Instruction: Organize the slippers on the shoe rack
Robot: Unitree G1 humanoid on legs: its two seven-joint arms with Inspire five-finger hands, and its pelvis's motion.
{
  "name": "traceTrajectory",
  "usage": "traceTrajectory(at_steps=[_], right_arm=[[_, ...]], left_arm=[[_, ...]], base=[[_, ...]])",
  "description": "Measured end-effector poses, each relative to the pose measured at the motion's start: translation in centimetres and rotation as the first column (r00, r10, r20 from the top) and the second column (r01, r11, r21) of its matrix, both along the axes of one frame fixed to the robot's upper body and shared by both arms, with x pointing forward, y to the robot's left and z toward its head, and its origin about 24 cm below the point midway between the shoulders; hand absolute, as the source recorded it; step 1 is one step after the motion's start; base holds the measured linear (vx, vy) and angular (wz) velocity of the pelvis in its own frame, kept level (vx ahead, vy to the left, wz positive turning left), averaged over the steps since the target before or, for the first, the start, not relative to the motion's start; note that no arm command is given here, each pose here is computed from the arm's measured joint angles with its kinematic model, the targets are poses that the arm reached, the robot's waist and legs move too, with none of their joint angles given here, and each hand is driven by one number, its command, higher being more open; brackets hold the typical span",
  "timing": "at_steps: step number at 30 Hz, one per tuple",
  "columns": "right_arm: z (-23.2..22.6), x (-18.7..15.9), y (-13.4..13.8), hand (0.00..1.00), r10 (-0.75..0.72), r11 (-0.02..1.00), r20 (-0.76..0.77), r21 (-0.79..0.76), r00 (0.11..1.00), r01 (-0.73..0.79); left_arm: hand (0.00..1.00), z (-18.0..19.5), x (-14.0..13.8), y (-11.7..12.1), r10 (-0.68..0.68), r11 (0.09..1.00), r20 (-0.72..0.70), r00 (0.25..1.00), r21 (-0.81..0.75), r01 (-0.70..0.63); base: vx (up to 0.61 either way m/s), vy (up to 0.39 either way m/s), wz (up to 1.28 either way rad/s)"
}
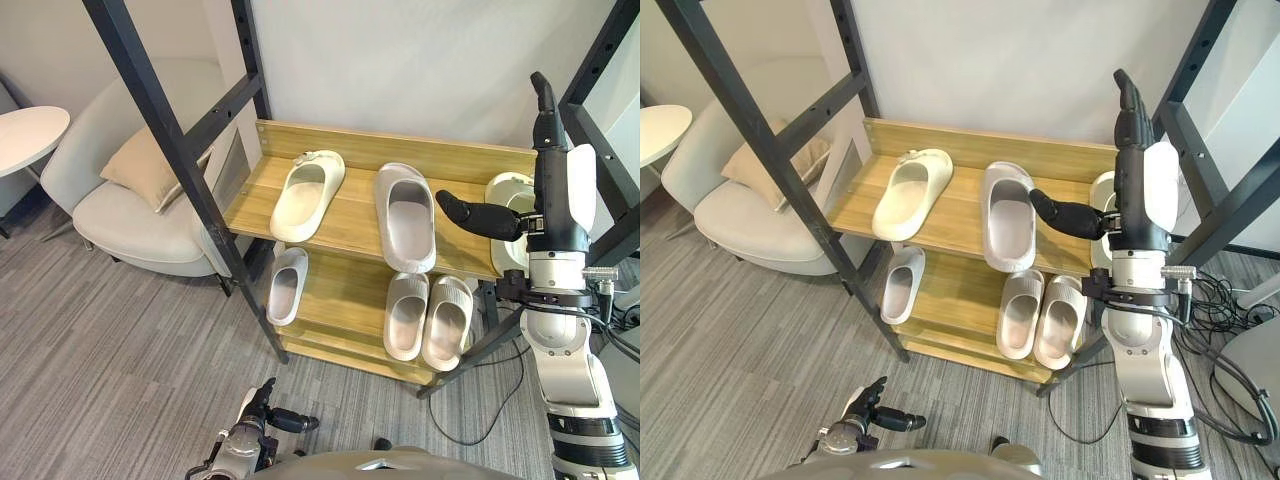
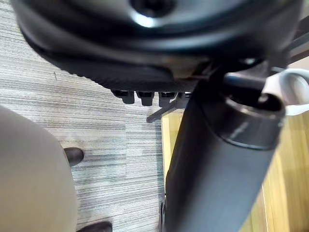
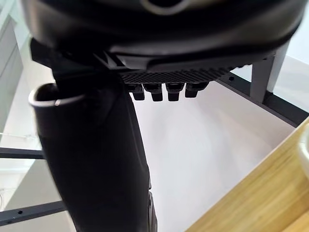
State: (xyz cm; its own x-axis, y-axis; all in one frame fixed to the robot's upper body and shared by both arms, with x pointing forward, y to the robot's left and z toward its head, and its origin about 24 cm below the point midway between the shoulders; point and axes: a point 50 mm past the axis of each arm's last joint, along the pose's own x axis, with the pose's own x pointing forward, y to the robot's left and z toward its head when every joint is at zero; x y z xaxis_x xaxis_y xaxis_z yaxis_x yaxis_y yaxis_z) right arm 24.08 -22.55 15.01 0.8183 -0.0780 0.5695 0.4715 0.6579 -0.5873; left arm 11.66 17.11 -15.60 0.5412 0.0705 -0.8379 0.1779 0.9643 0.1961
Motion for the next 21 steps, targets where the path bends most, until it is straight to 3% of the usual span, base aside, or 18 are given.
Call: traceTrajectory(at_steps=[16,17,21], right_arm=[[-2.8,1.1,1.0,1.00,0.065,0.997,-0.161,-0.033,0.985,-0.071],[-2.7,1.2,1.1,0.00,0.070,0.996,-0.161,-0.034,0.984,-0.077],[-2.6,1.7,1.2,0.00,0.075,0.995,-0.163,-0.050,0.984,-0.085]], left_arm=[[1.00,0.1,0.2,0.2,-0.008,1.000,0.006,1.000,-0.004,0.008],[1.00,0.1,0.3,0.2,-0.008,1.000,0.007,1.000,-0.003,0.008],[1.00,0.2,0.3,0.4,-0.010,1.000,0.008,1.000,0.001,0.010]], base=[[0.01,0.003,0.02],[0.00,0.000,0.00],[0.00,0.005,0.02]])
